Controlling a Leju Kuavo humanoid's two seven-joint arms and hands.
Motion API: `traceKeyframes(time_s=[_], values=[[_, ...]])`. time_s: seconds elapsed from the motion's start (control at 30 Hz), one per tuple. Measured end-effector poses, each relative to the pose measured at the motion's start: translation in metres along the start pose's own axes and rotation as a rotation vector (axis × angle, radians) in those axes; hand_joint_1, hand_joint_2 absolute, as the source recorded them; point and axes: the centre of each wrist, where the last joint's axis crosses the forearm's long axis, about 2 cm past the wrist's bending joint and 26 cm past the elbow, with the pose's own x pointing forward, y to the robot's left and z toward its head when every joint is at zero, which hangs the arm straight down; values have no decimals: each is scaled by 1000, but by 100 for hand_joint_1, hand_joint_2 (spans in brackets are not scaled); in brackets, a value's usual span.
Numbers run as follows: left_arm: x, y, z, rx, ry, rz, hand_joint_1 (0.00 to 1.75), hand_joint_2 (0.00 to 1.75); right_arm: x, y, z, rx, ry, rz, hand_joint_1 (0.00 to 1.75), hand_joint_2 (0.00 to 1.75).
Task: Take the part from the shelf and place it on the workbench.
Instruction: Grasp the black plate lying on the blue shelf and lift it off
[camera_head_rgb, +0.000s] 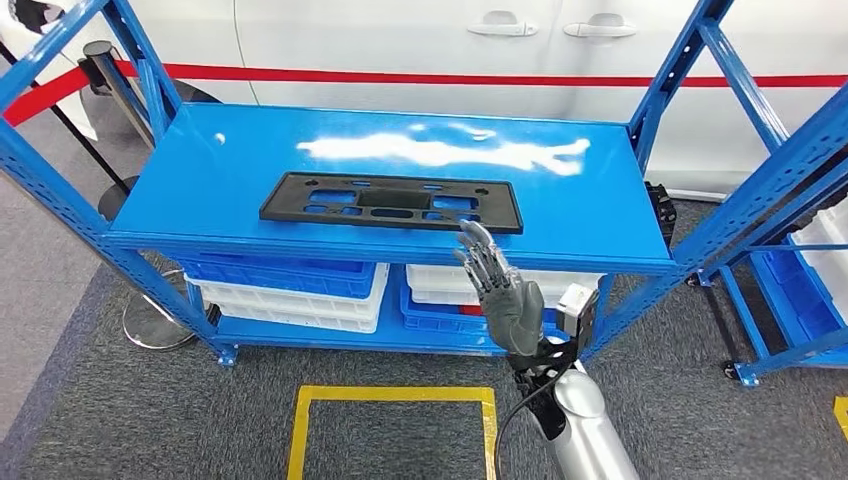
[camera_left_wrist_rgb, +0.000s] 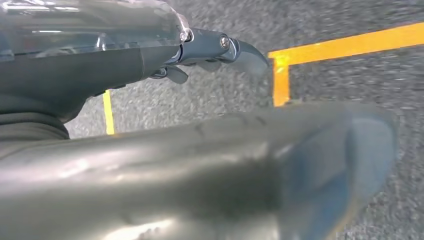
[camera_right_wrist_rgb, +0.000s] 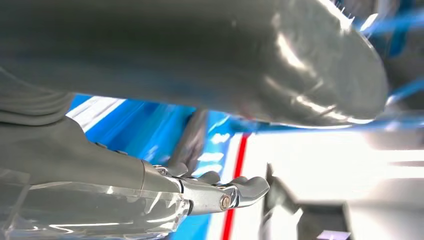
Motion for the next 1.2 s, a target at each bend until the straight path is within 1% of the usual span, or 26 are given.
traceKeyframes(time_s=[0.17, 0.3, 0.37, 0.47, 0.67, 0.9, 1.2], values=[[-2, -7, 2, -11, 6, -24, 0, 0, 18, 33, -22, 118, -135, -85, 0, 0], [1, -13, 4, -19, 1, -46, 0, 0, 33, 59, -35, 204, -233, -164, 0, 0], [2, -13, 4, -16, -2, -56, 0, 0, 40, 68, -40, 236, -274, -197, 0, 0], [4, -13, 3, -14, -5, -60, 0, 0, 45, 78, -43, 270, -298, -223, 0, 0], [4, -12, 3, -8, -2, -68, 0, 0, 48, 86, -44, 298, -311, -242, 0, 0], [5, -12, 3, -21, -10, -84, 0, 0, 52, 87, -45, 288, -326, -234, 0, 0], [3, -15, 4, -30, -8, -83, 0, 0, 50, 86, -38, 279, -314, -230, 0, 0]])
